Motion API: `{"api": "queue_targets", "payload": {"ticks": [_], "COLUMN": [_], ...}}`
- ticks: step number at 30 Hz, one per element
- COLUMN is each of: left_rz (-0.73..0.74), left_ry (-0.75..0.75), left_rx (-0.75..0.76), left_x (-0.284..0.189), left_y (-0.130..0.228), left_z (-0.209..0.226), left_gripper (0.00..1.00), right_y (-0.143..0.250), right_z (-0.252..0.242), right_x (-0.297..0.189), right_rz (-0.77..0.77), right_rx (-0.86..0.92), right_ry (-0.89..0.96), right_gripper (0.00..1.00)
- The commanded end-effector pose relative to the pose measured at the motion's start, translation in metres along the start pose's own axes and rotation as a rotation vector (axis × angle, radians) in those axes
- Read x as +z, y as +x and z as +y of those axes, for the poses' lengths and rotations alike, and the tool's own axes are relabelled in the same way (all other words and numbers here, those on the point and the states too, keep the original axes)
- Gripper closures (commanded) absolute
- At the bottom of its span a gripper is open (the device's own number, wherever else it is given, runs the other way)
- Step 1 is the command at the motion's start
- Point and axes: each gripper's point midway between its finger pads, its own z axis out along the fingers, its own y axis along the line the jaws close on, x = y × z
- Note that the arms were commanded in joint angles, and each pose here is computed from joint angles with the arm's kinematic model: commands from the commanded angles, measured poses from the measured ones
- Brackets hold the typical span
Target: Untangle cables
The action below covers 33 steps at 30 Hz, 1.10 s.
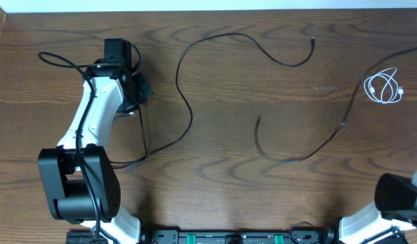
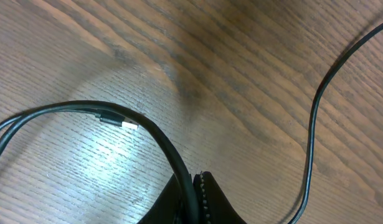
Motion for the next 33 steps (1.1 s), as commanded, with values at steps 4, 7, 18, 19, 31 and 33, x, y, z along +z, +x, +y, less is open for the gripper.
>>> {"api": "queue_targets", "payload": {"ticks": [4,7,18,19,31,33], "left_rz": [0.012,0.013,0.013,0.013,0.013,0.009], "left_ry": [-0.023,-0.023,-0.023,-0.023,-0.023,-0.021], "left_rx": [-0.013,-0.013,-0.013,-0.013,-0.013,-0.013], "left_x": [0.005,0.005,0.005,0.005,0.005,0.005], "left_y": [0.003,0.003,0.003,0.003,0.003,0.002], "left_z": [0.006,0.006,0.006,0.006,0.006,0.005], "left_gripper": [0.92,0.92,0.92,0.92,0.92,0.92], "right_y": [0.005,0.014,0.090,0.103,0.222,0.232], "right_z": [-0.080,-0.101,-0.095,-0.090,-0.029,-0.017], "right_x": [0.014,0.017,0.059,0.065,0.102,0.104], "right_rz": [0.063,0.094,0.332,0.370,0.661,0.665], "right_rx": [0.376,0.392,0.369,0.366,0.243,0.158], "right_ry": [0.129,0.187,0.198,0.180,-0.048,-0.105], "right_gripper": [0.99,0.99,0.99,0.99,0.15,0.21]}}
